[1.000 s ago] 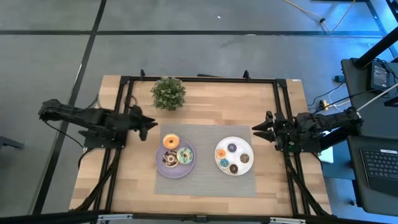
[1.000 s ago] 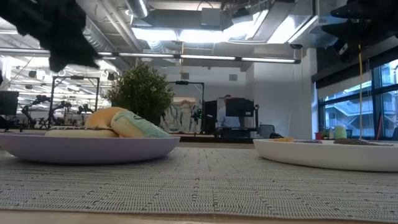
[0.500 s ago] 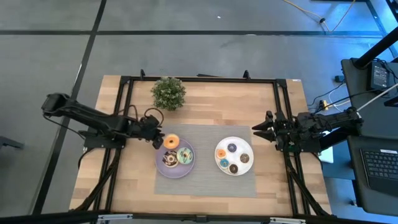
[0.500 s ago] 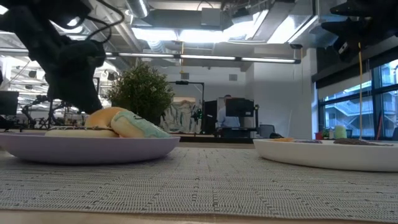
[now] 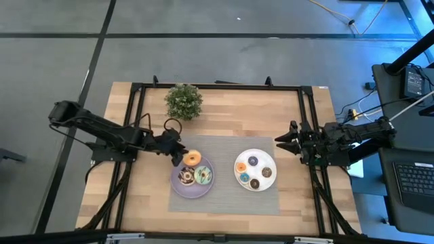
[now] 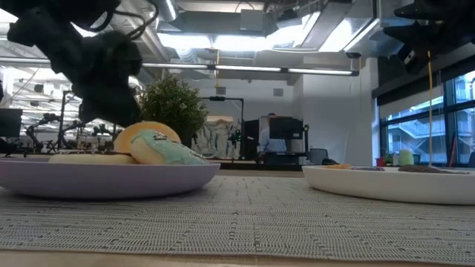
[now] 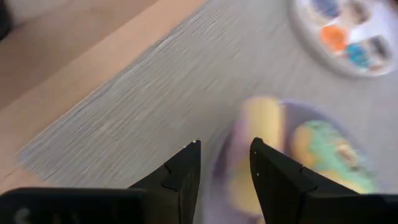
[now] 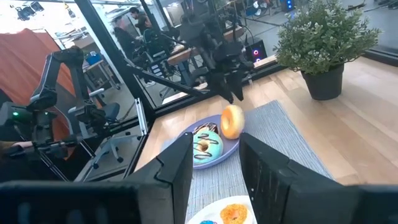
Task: Pick & Place donuts
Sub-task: Put the large purple donut on the purple plate
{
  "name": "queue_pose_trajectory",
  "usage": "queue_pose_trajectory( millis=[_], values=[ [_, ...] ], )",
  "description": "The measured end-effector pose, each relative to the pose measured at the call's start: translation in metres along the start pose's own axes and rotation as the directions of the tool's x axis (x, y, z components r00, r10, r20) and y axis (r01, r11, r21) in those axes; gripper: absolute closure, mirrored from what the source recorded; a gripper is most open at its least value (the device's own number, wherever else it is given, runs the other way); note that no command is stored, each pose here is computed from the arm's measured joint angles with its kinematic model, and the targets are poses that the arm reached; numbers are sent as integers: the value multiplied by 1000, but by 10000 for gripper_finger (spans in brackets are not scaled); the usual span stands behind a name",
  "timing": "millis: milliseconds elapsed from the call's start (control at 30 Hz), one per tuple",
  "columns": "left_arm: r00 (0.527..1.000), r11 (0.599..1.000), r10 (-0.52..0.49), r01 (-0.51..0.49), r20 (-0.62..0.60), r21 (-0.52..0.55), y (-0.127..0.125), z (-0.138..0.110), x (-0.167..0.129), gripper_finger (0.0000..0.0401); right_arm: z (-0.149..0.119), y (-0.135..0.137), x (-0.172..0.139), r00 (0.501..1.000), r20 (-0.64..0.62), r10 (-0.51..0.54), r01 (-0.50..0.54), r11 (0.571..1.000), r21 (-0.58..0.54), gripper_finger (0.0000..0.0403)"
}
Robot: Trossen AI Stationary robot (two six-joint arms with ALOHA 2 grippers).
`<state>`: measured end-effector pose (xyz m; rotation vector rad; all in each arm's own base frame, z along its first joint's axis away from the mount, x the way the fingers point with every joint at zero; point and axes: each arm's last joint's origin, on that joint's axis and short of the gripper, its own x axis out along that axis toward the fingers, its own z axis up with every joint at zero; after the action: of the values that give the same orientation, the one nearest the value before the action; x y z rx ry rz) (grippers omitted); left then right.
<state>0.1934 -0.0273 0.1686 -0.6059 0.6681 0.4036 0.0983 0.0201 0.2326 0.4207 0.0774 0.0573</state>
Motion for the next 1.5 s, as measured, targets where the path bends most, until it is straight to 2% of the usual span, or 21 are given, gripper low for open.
queue_pose_trajectory(
  millis=[200, 267, 367, 433, 500, 600, 833, 967, 1100, 1267, 1500],
  values=[
    [996, 997, -77, 77, -39, -6, -3, 1, -3, 271, 0, 0, 0, 1000, -3, -1, 1, 1000, -3, 271],
    [998, 998, -61, 60, -32, -16, -3, 1, -3, 273, 0, 0, 0, 1000, -5, -1, 1, 1000, -3, 271],
    [999, 999, -30, 32, 42, -42, -2, 8, -6, 273, 0, 0, 0, 1000, -5, -1, 1, 1000, -1, 271],
    [994, 995, -104, 104, 36, 3, -7, 16, -8, 274, -1, 0, 0, 1000, -6, -1, 1, 1000, -1, 271],
    [976, 972, -214, 215, -23, 89, -14, 21, -10, 274, -1, 0, 0, 1000, -7, -2, 2, 1000, -1, 271],
    [959, 949, -273, 281, -74, 139, -18, 23, -11, 274, -1, 0, 0, 1000, -10, -2, 2, 1000, 0, 271],
    [955, 947, -289, 295, -63, 129, -20, 25, -11, 274, -2, -1, 0, 1000, -21, -7, 7, 1000, -3, 271],
    [947, 946, -318, 320, -38, 47, -23, 26, -12, 274, -3, -1, 0, 999, -32, 6, -6, 1000, -3, 271],
    [957, 956, -285, 288, -52, 51, -20, 25, -11, 274, -3, -1, 0, 999, -38, 4, -4, 1000, -4, 271],
    [986, 988, -141, 134, -92, -73, -7, 21, -7, 274, -4, -1, 0, 999, -45, 0, 0, 1000, -6, 271],
    [972, 990, -131, 138, -196, 23, -5, 13, 5, 274, -5, -2, 0, 998, -55, -5, 5, 1000, -8, 271]
  ],
)
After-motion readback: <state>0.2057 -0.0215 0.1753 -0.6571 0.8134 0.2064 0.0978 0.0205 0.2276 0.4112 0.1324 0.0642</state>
